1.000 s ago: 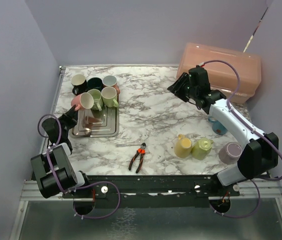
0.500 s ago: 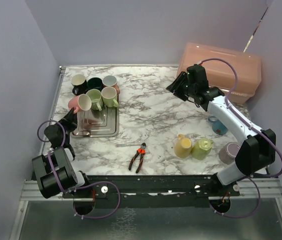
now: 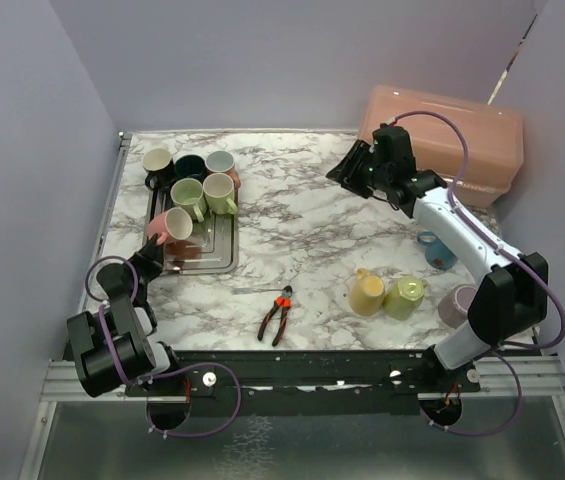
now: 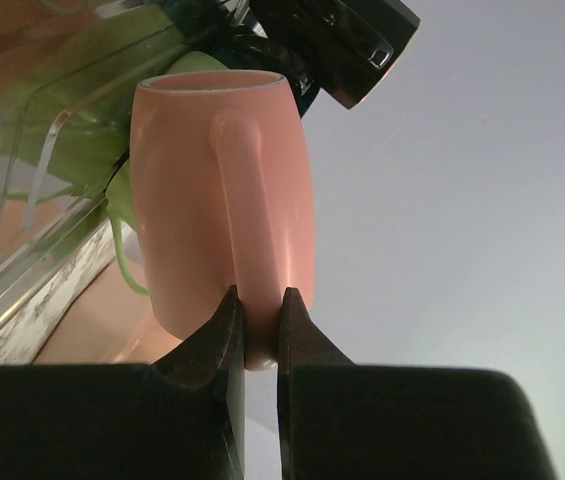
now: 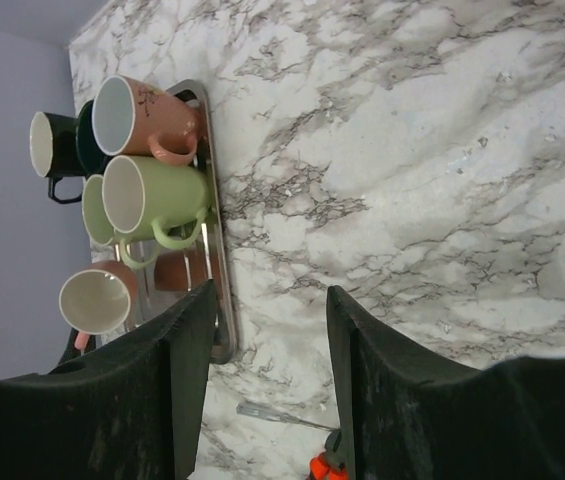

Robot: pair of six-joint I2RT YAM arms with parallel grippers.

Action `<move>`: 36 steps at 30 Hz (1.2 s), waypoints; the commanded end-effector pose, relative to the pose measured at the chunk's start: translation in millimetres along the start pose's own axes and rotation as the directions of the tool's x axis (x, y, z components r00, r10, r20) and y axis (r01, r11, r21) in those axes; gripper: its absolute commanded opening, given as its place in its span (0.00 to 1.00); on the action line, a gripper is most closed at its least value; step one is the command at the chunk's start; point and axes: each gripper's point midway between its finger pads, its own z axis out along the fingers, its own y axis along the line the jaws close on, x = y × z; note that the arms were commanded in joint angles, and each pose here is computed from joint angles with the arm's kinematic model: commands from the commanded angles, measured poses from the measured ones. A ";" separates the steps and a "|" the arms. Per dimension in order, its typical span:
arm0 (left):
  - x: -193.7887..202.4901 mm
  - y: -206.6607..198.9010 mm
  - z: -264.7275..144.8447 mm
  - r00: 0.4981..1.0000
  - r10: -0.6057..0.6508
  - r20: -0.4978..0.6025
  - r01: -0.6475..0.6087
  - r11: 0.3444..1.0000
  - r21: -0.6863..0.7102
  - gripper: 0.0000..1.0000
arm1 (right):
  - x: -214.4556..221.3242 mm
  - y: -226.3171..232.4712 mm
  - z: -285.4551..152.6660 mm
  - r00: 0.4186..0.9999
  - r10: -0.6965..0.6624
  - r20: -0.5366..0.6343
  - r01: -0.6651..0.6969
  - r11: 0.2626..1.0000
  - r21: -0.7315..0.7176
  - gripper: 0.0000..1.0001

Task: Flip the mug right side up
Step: Place the cup on the tray.

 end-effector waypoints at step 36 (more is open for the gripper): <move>71.0 20.4 -45.9 0.917 -0.295 -0.268 0.271 0.955 -0.123 0.00 | 248.3 175.4 121.7 0.764 -0.644 0.044 0.539 0.600 -0.591 0.57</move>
